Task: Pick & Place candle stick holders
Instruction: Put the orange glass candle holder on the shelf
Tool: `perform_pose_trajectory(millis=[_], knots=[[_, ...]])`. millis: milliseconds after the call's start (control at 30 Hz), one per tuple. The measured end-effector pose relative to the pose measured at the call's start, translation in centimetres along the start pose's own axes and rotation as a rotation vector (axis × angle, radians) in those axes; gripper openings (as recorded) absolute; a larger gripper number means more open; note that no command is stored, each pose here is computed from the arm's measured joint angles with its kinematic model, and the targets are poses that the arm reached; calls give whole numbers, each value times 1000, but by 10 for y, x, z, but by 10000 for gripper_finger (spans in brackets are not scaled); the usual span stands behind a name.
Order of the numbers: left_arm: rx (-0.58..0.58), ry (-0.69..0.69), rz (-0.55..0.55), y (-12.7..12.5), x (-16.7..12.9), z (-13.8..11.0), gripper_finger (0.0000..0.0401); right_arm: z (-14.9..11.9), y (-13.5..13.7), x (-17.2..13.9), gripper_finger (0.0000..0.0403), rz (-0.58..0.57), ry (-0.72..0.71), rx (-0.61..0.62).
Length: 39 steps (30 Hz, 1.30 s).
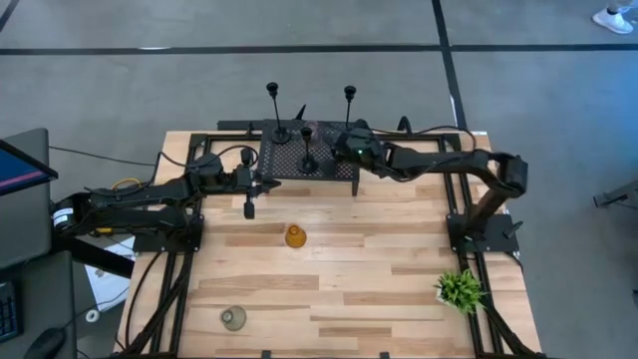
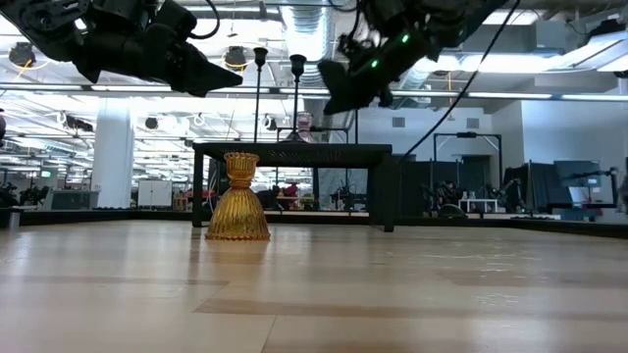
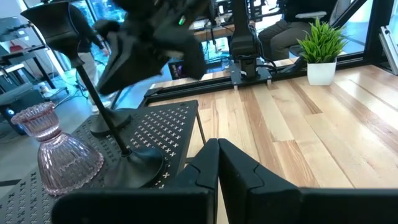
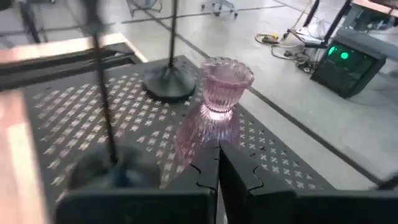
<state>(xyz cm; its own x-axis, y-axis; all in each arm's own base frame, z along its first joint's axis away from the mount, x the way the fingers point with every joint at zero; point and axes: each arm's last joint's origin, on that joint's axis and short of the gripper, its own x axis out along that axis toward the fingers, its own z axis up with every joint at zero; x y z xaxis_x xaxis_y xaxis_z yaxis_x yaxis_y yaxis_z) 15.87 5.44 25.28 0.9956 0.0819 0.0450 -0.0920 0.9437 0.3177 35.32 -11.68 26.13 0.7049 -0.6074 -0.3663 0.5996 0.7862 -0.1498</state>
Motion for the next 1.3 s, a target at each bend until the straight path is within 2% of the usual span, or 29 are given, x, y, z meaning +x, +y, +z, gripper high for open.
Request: perform_pose_trajectory(millis=[233, 333, 500, 600, 733, 833, 933, 1300], knots=[[0, 0, 0, 0, 0, 0, 8, 3, 14, -43, 0, 78, 97, -94], [0, 0, 0, 0, 0, 0, 8, -5, 25, -56, 0, 121, 110, -124], [0, 0, 0, 0, 0, 0, 8, -35, 37, -75, 0, 182, 122, -119], [0, 0, -1, 0, 0, 0, 8, -54, 44, -84, 0, 291, 69, -92], [0, 0, -1, 0, 0, 0, 8, -81, 54, -93, 0, 531, -72, -50], [0, 0, -1, 0, 0, 0, 8, -103, 60, -95, 0, 656, -168, -35], [0, 0, -1, 0, 0, 0, 8, -120, 65, -90, 0, 677, -195, -30], [0, 0, -1, 0, 0, 0, 8, -160, 80, -65, 0, 673, -57, -80]])
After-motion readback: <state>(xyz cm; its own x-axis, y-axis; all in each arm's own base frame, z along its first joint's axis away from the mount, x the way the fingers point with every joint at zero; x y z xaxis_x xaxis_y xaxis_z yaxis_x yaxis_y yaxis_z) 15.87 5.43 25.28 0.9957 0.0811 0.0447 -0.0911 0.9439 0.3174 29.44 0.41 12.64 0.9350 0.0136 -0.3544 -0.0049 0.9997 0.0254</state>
